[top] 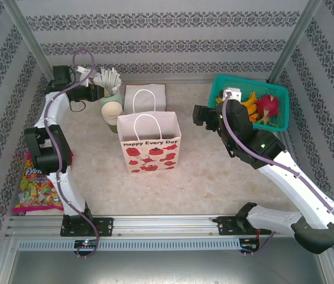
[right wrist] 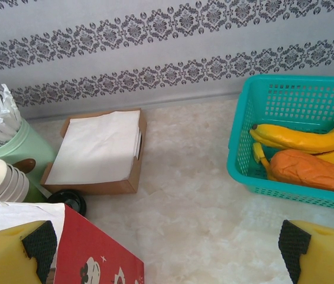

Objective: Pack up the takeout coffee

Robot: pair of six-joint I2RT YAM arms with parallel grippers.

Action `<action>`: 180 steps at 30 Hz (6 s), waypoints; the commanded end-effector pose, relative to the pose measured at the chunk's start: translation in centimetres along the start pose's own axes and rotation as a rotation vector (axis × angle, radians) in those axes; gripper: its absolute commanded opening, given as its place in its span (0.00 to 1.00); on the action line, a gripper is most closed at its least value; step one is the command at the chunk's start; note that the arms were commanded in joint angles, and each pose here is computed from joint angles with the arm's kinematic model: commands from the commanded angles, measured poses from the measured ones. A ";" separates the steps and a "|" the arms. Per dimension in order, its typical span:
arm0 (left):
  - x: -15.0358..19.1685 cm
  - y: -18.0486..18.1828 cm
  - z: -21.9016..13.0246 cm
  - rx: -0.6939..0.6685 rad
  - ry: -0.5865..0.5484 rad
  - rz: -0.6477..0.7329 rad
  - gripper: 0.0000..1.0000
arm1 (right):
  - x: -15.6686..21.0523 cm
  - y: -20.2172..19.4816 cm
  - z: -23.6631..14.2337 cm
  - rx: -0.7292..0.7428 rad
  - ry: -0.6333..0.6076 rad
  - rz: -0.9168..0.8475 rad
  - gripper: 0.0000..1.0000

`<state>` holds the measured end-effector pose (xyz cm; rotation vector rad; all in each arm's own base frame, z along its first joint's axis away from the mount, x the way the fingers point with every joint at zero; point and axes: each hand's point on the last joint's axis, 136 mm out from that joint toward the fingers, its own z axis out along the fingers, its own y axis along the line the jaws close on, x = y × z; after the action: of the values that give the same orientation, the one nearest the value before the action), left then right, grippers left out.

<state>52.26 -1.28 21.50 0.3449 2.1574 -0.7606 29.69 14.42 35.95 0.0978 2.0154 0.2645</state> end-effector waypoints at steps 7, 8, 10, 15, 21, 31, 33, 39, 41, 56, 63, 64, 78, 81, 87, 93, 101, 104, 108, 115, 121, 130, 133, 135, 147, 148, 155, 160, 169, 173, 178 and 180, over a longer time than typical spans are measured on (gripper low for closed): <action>-4.8 -1.7 -3.7 -0.127 -0.114 0.001 0.00 | -0.8 -0.5 -0.6 0.008 -0.024 0.026 0.98; -5.0 -1.9 -4.4 -0.154 -0.124 -0.024 0.00 | -0.8 -0.5 -0.5 0.009 -0.024 0.022 0.98; -5.0 -2.6 -5.9 -0.195 -0.140 -0.080 0.00 | -0.8 -0.4 -0.4 0.008 -0.026 0.022 0.98; -3.3 -6.3 -11.0 -0.319 -0.146 -0.229 0.00 | -0.7 0.3 0.5 -0.011 -0.011 -0.015 0.98; 0.6 -14.6 -19.0 -0.377 -0.090 -0.318 0.00 | -0.3 1.7 1.7 -0.102 0.058 -0.023 0.98; 2.6 -30.4 -28.7 -0.123 -0.297 -0.195 0.00 | 0.3 2.4 2.9 -0.135 0.122 -0.026 0.98; 2.6 -32.3 -29.3 -0.058 -0.315 -0.173 0.00 | 0.6 2.6 3.1 -0.137 0.139 -0.027 0.98; 2.9 -32.2 -28.3 -0.015 -0.266 -0.186 0.00 | 1.4 2.8 3.3 -0.150 0.169 -0.016 0.98; 3.0 -31.1 -27.5 -0.040 -0.232 -0.202 0.00 | 2.0 2.7 3.4 -0.150 0.193 -0.021 0.98; 4.7 -26.9 -21.2 -0.325 0.074 -0.050 0.00 | 4.1 3.0 3.9 -0.164 0.278 -0.032 0.98; 5.3 -26.3 -15.9 -0.537 0.343 0.179 0.00 | 6.0 3.2 4.7 -0.163 0.349 -0.034 0.98; 5.4 -26.5 -15.0 -0.541 0.373 0.208 0.00 | 6.2 3.2 4.7 -0.166 0.354 -0.031 0.98; 7.9 -29.3 -6.9 -0.408 0.549 0.334 0.56 | 9.6 5.2 5.6 -0.278 0.468 0.021 0.98; 7.0 -30.1 -8.5 -0.358 0.454 0.323 0.70 | 10.2 6.2 5.7 -0.330 0.495 0.018 0.98; 6.1 -27.3 -13.0 -0.388 0.278 0.171 0.87 | 11.0 9.6 5.4 -0.491 0.568 0.000 0.98; 8.4 -21.2 -15.5 -0.564 0.271 -0.069 0.85 | 10.6 12.0 5.3 -0.540 0.579 0.012 0.98; 8.9 -21.9 -10.6 -0.386 0.299 -0.180 0.76 | 7.0 8.8 5.2 -0.397 0.433 0.029 0.98; 9.1 -21.6 -9.1 -0.370 0.317 -0.194 0.68 | 6.0 6.5 5.5 -0.306 0.367 0.026 0.98; 9.4 -19.7 -8.8 -0.463 0.341 -0.194 0.41 | 4.9 3.7 6.8 -0.216 0.332 0.048 0.98; 9.9 -18.6 -10.0 -0.540 0.341 -0.182 0.09 | 4.6 0.9 11.2 -0.137 0.348 0.111 0.98; 10.1 -17.7 -12.3 -0.600 0.329 -0.185 0.00 | 5.7 0.3 16.0 -0.114 0.403 0.126 0.98; 11.7 -14.4 -16.6 -0.713 0.354 -0.248 0.00 | 9.7 3.0 23.8 -0.173 0.561 0.171 0.94; 12.4 -13.2 -17.2 -0.711 0.361 -0.268 0.00 | 11.1 4.0 26.2 -0.188 0.602 0.178 0.89; 12.5 -12.9 -17.2 -0.695 0.362 -0.264 0.00 | 12.2 4.3 27.8 -0.182 0.629 0.168 0.83; 11.2 -12.2 -16.4 -0.620 0.301 -0.264 0.02 | 17.3 5.1 33.2 -0.075 0.711 0.082 0.50; 11.2 -12.3 -16.3 -0.609 0.299 -0.260 0.02 | 17.6 5.2 33.4 -0.072 0.713 0.078 0.47; 11.4 -12.7 -16.1 -0.577 0.300 -0.242 0.01 | 17.5 4.9 34.7 -0.033 0.677 0.078 0.15; 11.4 -12.8 -16.0 -0.569 0.294 -0.219 0.00 | 16.7 2.3 34.8 0.036 0.664 0.079 0.06; 10.9 -13.5 -15.8 -0.526 0.265 -0.204 0.00 | 16.5 -4.4 30.9 0.128 0.687 0.030 0.01; 10.7 -13.2 -16.2 -0.553 0.252 -0.200 0.00 | 17.9 -6.3 27.8 0.124 0.732 0.003 0.00; 10.9 -12.4 -16.7 -0.608 0.255 -0.198 0.00 | 21.1 -9.3 23.8 0.160 0.800 -0.046 0.00; 11.0 -12.5 -16.7 -0.605 0.257 -0.194 0.00 | 22.1 -10.8 22.2 0.185 0.819 -0.046 0.00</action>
<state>29.14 -1.53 25.98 -0.0891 2.5933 -0.1863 43.44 13.45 6.41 0.1007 2.7676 0.1806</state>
